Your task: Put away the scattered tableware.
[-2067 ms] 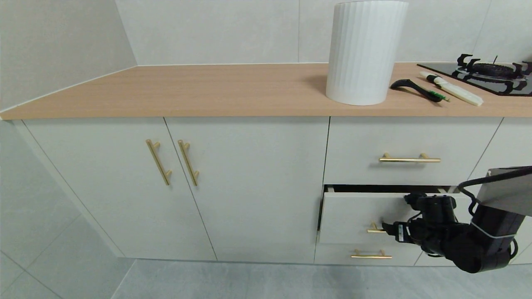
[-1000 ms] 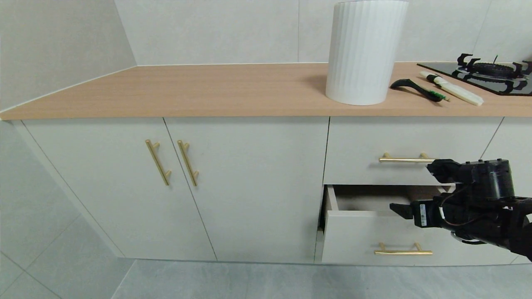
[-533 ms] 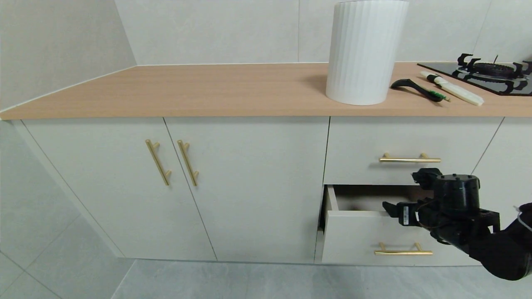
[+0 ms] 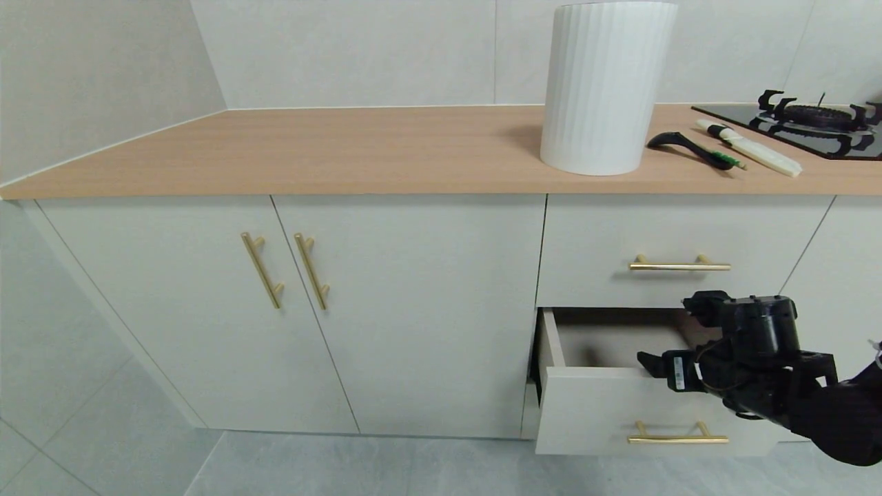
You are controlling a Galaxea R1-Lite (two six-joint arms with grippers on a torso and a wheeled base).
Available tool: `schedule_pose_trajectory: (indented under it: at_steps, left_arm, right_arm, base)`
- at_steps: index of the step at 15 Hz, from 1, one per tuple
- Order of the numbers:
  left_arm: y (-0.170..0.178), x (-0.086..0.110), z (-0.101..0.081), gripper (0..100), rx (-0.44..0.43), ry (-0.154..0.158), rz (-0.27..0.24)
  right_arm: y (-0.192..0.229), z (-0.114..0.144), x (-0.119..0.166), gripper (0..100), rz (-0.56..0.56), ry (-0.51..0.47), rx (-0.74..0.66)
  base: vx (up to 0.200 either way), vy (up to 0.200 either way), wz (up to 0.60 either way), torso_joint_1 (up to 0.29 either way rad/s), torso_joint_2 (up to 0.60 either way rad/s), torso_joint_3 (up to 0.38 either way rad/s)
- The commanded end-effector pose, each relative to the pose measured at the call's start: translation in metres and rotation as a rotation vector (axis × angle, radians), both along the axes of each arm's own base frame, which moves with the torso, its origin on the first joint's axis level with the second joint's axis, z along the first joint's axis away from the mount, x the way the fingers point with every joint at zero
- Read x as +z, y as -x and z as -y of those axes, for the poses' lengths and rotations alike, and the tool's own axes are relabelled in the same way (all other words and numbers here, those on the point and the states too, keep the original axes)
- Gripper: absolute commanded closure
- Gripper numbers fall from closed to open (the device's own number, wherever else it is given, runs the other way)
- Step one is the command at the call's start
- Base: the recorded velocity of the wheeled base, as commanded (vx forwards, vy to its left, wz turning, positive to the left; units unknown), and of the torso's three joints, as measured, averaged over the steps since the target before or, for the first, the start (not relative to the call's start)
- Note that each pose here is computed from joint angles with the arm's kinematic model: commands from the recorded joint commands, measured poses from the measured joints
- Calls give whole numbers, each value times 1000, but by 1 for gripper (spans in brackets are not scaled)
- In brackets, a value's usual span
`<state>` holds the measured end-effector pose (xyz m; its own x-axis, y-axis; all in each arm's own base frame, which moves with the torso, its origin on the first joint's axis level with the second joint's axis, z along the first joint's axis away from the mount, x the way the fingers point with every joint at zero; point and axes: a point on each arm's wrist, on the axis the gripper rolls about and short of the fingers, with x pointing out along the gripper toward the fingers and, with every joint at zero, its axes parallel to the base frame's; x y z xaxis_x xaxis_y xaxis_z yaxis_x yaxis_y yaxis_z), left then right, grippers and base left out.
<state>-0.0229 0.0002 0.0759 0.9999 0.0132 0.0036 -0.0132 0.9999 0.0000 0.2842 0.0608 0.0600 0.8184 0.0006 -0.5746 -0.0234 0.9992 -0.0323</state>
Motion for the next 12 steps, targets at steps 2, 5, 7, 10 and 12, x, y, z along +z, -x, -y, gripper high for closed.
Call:
schedule_pose_trajectory:
  at_steps: [2, 5, 7, 10, 12]
  left_arm:
    - [0, 0, 0, 0, 1, 0, -1]
    - [0, 0, 0, 0, 1, 0, -1]
    - [0, 0, 0, 0, 1, 0, -1]
    - [0, 0, 0, 0, 1, 0, -1]
    - [0, 0, 0, 0, 1, 0, -1]
  right_arm:
    - [12, 2, 27, 0, 18, -20, 26]
    - [21, 3, 37, 0, -19, -16, 34]
    - [29, 0, 42, 0, -67, -6, 59]
    - [37, -5, 46, 0, -147, 6, 90]
    - [38, -8, 42, 0, -168, 10, 104]
  base:
    - [0, 0, 0, 0, 0, 0]
    - [0, 0, 0, 0, 0, 0]
    - [0, 0, 0, 0, 0, 0]
    - [0, 0, 0, 0, 0, 0]
    - [0, 0, 0, 0, 0, 0]
